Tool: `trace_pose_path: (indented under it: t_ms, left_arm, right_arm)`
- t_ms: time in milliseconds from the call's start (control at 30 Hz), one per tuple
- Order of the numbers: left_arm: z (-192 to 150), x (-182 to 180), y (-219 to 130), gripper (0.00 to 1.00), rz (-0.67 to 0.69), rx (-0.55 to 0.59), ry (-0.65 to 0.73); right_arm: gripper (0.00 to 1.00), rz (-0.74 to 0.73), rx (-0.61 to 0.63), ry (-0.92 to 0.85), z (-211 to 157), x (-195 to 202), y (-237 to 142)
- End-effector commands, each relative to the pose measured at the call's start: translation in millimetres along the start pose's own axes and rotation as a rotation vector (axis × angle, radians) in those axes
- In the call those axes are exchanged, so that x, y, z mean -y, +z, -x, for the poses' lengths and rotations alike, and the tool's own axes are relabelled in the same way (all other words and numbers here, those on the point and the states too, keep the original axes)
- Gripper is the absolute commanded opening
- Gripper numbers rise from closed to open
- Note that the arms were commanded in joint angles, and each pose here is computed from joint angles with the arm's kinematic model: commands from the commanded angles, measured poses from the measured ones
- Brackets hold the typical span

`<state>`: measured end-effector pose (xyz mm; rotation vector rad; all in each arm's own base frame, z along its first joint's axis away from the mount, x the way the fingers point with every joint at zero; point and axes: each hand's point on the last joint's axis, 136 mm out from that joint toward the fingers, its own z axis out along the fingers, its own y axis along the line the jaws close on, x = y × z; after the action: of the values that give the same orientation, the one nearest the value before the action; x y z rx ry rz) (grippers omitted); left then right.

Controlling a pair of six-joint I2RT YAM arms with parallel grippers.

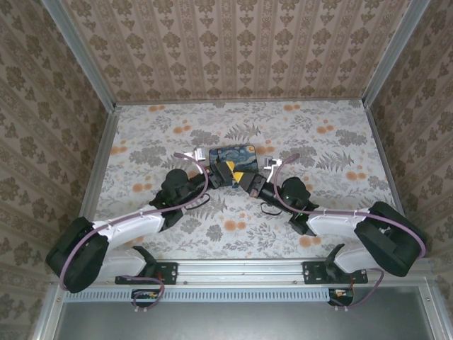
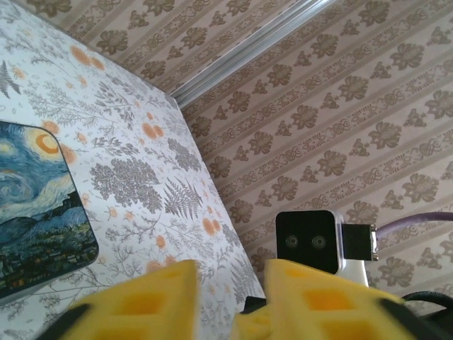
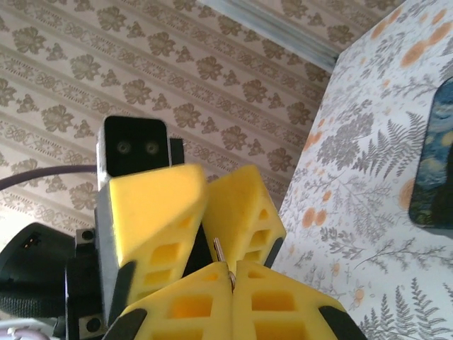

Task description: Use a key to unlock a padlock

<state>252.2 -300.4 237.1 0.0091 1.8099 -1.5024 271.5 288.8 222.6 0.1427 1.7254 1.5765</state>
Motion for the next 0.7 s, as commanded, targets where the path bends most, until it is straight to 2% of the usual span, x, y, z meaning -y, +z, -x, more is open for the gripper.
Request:
trace_pose_path:
  t_ms: [0,100,267,400,667]
  left_arm:
    - [6.4,3.3,-0.6,0.46,0.023,0.003,0.006]
    - [2.4,-2.7,-0.5,0.59,0.055,-0.024,0.013]
    - [-1.8,-10.9,0.3,0.72,0.094,-0.056,0.014]
    - [-2.2,-12.7,6.8,0.76,0.105,-0.08,0.013]
    - [3.9,-7.4,23.2,0.79,0.076,-0.108,-0.001]
  right_arm:
    - [0.0,-0.014,0.025,-0.001,5.0,0.1,-7.8]
    - [0.0,-0.036,0.011,-0.013,2.0,2.0,-15.2]
    - [0.0,-0.097,-0.015,-0.039,-3.5,7.9,-31.6]
    - [0.0,-0.131,-0.028,-0.058,-4.4,8.6,-41.6]
    - [0.0,-0.141,-0.032,-0.056,-4.0,6.8,-45.7]
